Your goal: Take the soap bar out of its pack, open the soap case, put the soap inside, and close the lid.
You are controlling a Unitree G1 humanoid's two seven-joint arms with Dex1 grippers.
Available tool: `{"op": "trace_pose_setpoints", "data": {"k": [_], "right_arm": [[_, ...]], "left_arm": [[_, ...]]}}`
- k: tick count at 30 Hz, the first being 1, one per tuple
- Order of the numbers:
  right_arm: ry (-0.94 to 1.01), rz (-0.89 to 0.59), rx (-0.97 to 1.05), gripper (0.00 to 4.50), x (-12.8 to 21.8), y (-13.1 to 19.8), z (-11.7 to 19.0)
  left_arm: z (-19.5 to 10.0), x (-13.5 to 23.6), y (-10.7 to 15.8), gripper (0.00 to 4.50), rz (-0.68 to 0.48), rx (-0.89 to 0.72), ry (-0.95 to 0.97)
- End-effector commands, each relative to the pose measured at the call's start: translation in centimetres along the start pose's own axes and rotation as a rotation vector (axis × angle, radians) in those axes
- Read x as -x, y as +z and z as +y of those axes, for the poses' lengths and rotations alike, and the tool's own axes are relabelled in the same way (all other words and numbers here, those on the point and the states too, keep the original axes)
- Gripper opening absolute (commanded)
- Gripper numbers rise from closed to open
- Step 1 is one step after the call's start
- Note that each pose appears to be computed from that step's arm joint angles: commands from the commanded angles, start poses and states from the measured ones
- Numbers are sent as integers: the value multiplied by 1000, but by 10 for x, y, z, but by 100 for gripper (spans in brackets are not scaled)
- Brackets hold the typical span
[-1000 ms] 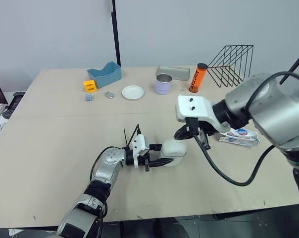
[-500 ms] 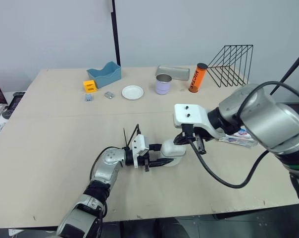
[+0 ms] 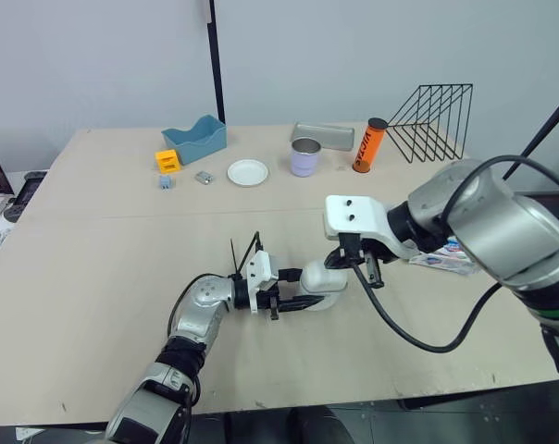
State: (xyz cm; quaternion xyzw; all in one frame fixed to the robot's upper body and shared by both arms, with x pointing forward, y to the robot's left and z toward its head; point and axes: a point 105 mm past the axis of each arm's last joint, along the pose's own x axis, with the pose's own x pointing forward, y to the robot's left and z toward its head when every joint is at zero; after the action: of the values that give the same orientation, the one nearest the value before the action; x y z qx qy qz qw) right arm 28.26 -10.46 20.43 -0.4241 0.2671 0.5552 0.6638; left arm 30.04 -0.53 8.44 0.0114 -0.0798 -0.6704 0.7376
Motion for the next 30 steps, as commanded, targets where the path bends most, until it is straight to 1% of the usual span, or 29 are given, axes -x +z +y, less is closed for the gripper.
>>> {"op": "trace_pose_setpoints", "data": {"k": [1, 10, 17, 24, 28, 30], "right_arm": [[28, 18, 1, 3, -5, -5, 8], [44, 37, -6, 3, -9, -12, 14], [30, 41, -35, 3, -13, -17, 11], [66, -101, -71, 3, 9, 15, 10], [50, -115, -70, 3, 15, 20, 7], [54, -146, -107, 3, 18, 25, 3]], "left_arm": [[1, 1, 7, 193, -18, -22, 2], [1, 1, 7, 193, -14, -24, -3], [0, 1, 7, 193, -13, -24, -7], [0, 1, 7, 193, -12, -21, -4], [0, 1, 7, 193, -13, -17, -3], [0, 1, 7, 193, -15, -16, -3]]}}
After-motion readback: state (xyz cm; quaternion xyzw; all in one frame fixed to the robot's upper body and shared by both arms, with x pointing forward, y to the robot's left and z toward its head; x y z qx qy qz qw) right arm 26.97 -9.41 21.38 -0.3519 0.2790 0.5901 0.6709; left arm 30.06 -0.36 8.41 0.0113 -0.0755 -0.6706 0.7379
